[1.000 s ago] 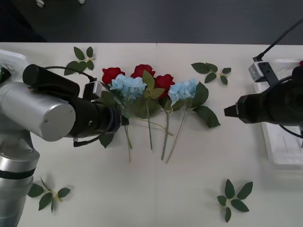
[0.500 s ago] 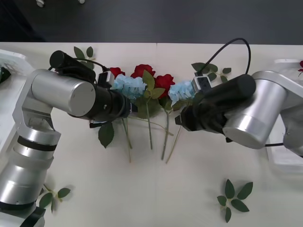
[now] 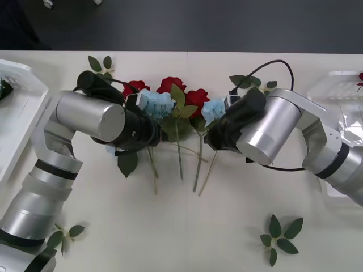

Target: Put the red flowers into the right box and the blue flowers into the left box

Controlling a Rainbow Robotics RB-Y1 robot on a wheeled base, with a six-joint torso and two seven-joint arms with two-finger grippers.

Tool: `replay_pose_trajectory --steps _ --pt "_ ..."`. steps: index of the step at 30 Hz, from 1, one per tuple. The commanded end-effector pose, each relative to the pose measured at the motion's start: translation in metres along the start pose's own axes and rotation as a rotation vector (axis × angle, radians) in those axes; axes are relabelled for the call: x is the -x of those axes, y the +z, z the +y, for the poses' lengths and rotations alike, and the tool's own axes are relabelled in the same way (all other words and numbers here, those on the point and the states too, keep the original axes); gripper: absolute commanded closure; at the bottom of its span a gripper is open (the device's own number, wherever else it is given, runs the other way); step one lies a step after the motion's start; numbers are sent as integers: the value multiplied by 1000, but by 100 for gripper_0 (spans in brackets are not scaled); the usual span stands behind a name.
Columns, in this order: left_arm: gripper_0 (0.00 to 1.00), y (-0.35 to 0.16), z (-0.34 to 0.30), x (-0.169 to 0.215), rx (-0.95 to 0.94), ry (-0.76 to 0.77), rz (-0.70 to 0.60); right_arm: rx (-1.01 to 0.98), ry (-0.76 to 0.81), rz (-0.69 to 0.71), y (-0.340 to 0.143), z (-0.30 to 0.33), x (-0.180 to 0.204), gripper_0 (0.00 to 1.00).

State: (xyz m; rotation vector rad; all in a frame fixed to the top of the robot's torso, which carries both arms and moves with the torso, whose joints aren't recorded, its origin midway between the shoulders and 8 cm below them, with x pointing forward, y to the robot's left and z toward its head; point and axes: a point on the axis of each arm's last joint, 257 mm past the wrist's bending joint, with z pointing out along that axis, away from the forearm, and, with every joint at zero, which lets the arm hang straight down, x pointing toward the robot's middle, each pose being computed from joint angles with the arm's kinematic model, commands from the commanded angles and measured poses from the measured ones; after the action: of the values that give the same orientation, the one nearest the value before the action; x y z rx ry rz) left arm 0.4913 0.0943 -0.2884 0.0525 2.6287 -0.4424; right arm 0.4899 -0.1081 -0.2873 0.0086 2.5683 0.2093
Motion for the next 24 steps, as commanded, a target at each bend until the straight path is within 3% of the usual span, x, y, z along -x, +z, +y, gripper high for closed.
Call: replay_pose_trajectory --steps 1,4,6,9,10,11,14,24 --pt "7 7 -12 8 -22 62 -21 24 107 -28 -2 13 18 2" --pt "9 11 -10 4 -19 81 -9 44 158 -28 4 18 18 1" --pt "16 11 -12 3 -22 86 -6 43 165 -26 7 18 16 2" --pt "53 12 -14 3 -24 93 -6 37 161 -14 10 17 11 1" --pt "84 12 -15 2 -26 99 -6 35 170 -7 11 16 10 1" --pt "92 13 -16 3 -27 103 -9 34 170 -2 12 16 8 2" --pt "100 13 -18 4 -31 112 -15 21 171 20 19 13 -3 2" --pt "100 6 -23 11 -37 150 -41 41 234 64 24 11 -13 1"
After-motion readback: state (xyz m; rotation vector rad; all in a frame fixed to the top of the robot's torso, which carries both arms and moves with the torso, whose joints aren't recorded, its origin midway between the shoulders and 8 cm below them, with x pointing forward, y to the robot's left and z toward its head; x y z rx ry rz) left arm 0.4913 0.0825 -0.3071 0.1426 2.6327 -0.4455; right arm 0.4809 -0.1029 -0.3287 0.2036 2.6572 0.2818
